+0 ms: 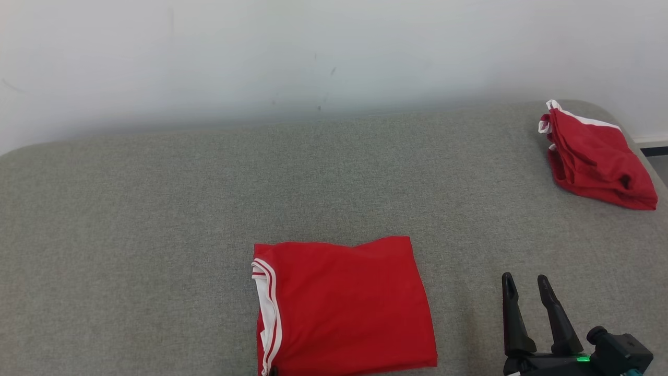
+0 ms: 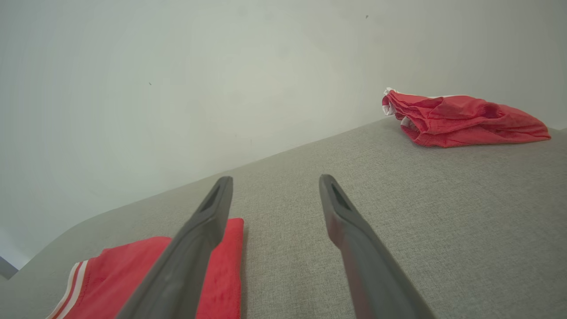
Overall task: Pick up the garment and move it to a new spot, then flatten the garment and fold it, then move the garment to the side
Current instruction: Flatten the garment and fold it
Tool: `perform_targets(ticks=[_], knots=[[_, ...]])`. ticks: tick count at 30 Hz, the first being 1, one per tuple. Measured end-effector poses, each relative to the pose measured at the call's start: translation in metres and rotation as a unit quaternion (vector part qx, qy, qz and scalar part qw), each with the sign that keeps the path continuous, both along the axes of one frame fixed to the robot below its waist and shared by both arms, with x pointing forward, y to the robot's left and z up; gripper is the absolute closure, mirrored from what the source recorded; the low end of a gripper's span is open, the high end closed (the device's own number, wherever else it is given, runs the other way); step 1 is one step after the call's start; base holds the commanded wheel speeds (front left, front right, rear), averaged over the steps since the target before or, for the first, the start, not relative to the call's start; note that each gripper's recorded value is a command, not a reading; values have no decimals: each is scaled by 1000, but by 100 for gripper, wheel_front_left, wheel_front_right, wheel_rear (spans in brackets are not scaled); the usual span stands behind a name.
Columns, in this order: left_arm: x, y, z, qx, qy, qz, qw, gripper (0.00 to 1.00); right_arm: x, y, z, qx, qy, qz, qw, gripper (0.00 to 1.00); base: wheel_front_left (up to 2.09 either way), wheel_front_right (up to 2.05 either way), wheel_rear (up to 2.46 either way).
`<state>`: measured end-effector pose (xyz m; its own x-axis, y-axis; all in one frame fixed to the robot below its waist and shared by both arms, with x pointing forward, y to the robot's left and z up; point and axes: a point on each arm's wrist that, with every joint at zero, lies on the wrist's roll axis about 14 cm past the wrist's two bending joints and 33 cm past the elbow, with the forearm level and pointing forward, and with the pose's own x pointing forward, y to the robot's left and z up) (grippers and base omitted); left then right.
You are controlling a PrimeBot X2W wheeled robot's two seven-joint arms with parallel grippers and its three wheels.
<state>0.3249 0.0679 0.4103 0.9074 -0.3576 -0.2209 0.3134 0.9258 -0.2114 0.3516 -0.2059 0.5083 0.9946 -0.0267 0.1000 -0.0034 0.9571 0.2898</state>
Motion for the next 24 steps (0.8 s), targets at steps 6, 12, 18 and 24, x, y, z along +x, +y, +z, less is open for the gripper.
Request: perform_targets(ticks=[6,12,18,24], knots=[[-1,3,-2,1,3,3,1000,100,-1,0,-2,0,4,0,1000,0,0,0,0],[-3,4,-4,7,4,3,1000,0,-3,-2,-3,0,5,-3,1000,0,0,0,0],[12,19,30,-9,-49,40,998,0,-4,-3,-1,0,2,-4,1000,0,0,0,0],[23,45,59,-1,-99,86,991,0,-2,-1,3,1,-5,-1,1000,0,0,0,0]])
